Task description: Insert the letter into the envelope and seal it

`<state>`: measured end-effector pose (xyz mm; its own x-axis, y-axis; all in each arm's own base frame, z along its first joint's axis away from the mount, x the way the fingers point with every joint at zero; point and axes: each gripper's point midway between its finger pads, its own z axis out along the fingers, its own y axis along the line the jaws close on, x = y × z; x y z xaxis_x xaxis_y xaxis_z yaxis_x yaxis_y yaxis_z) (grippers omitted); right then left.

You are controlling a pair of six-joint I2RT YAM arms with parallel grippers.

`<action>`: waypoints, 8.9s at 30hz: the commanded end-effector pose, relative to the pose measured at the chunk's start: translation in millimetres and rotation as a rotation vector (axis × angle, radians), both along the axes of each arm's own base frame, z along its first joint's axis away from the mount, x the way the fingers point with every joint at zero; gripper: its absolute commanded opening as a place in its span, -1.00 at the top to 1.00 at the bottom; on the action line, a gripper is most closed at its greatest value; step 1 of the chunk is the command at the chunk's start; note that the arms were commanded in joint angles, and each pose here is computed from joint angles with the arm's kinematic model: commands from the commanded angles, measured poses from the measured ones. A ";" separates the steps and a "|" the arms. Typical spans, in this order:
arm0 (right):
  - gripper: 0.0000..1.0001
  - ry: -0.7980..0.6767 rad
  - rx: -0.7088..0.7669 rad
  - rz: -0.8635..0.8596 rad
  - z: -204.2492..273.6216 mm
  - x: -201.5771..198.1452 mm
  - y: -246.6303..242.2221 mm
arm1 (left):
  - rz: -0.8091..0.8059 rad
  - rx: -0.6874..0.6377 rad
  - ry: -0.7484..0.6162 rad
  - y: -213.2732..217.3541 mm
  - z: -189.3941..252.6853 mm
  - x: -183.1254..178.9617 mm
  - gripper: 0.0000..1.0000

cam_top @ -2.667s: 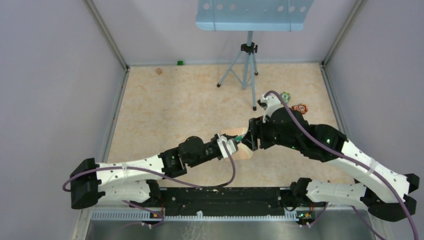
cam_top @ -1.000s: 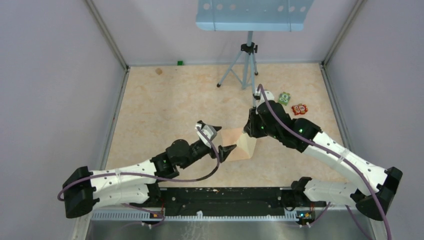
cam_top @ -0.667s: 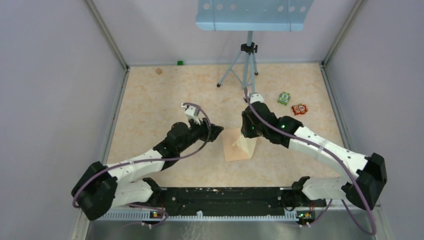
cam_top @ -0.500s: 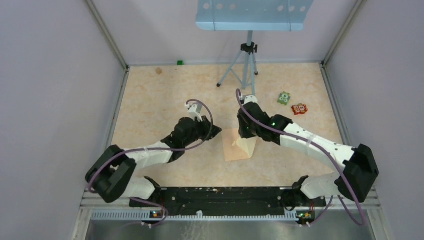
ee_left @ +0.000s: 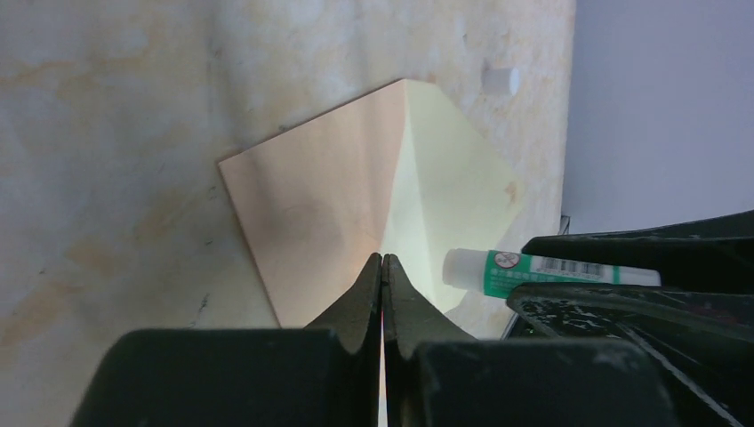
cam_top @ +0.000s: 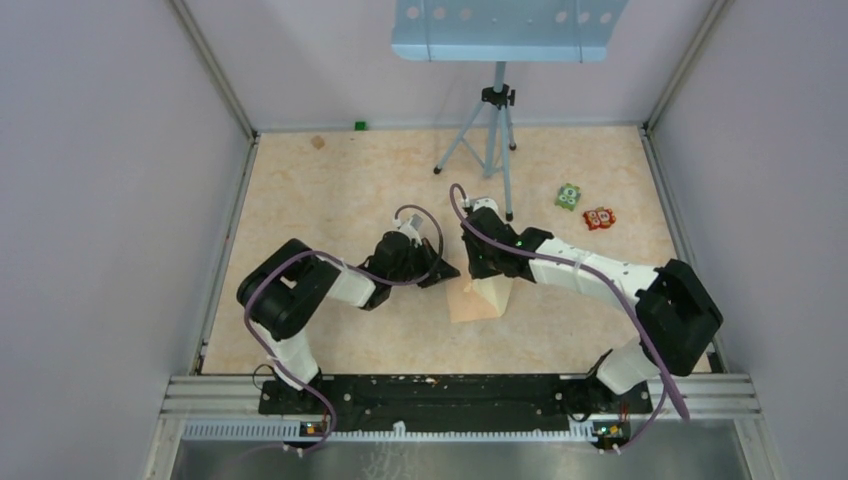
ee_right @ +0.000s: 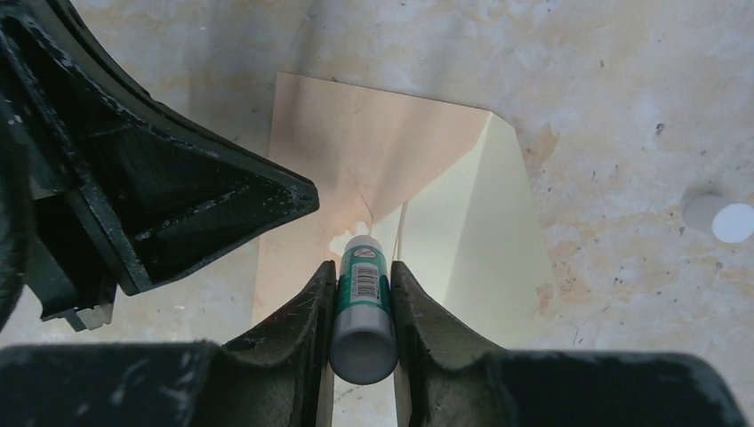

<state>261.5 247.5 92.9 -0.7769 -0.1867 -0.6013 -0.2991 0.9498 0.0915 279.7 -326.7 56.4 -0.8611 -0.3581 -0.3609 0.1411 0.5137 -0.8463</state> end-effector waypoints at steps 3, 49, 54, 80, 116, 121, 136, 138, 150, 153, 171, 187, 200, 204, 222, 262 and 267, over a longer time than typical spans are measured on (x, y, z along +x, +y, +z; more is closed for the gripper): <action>1.00 -0.012 0.037 -0.002 -4.7 11.8 9.8 | -0.001 0.017 0.055 -4.1 -11.7 3.1 1.00; 1.00 -0.007 -0.022 0.002 -29.5 28.2 18.8 | 0.079 0.180 0.144 18.1 -51.8 2.5 1.00; 1.00 0.005 -0.029 0.018 -32.5 24.2 21.9 | 0.074 0.177 0.147 16.5 -52.5 2.4 1.00; 1.00 0.090 -0.080 0.121 -46.7 -12.5 30.9 | 0.137 0.197 0.214 23.6 -64.1 2.2 1.00; 1.00 0.104 -0.085 0.134 -56.2 -41.3 34.1 | 0.183 0.211 0.263 33.2 -77.0 -2.1 1.00; 1.00 0.108 -0.076 0.140 -56.3 -47.0 36.2 | 0.197 0.212 0.277 36.2 -80.1 -3.2 1.00; 1.00 0.118 -0.070 0.151 -57.6 -59.9 41.4 | 0.213 0.217 0.297 41.1 -86.2 -4.4 1.00; 1.00 0.115 -0.079 0.143 -58.8 -59.2 38.5 | 0.211 0.218 0.296 41.0 -86.3 -4.3 1.00; 1.00 0.037 -0.113 0.027 -50.7 -25.9 26.1 | 0.183 0.225 0.294 41.0 -89.0 -6.3 1.00; 1.00 0.023 -0.111 0.018 -48.4 -18.6 27.5 | 0.179 0.231 0.295 41.5 -90.2 -6.5 1.00; 1.00 -0.029 -0.113 -0.066 -41.7 10.9 11.0 | 0.177 0.237 0.300 41.3 -91.9 -5.7 1.00; 1.00 -0.036 -0.104 -0.091 -42.5 23.7 8.3 | 0.175 0.233 0.314 40.2 -94.6 -6.9 1.00; 1.00 -0.041 -0.140 -0.119 -46.2 33.1 -2.2 | 0.179 0.235 0.318 41.4 -94.7 -7.8 1.00; 1.00 -0.044 -0.154 -0.135 -45.3 36.6 -11.2 | 0.181 0.237 0.321 41.5 -95.8 -8.1 1.00; 1.00 -0.058 -0.164 -0.111 -45.0 52.0 -2.9 | 0.182 0.234 0.339 40.5 -100.5 -9.1 1.00; 1.00 0.089 -0.137 0.034 -57.6 -16.1 13.6 | 0.484 0.375 0.480 83.3 -119.4 -5.2 1.00; 1.00 0.101 -0.138 0.028 -58.3 -22.4 9.4 | 0.492 0.377 0.487 84.7 -120.3 -6.0 1.00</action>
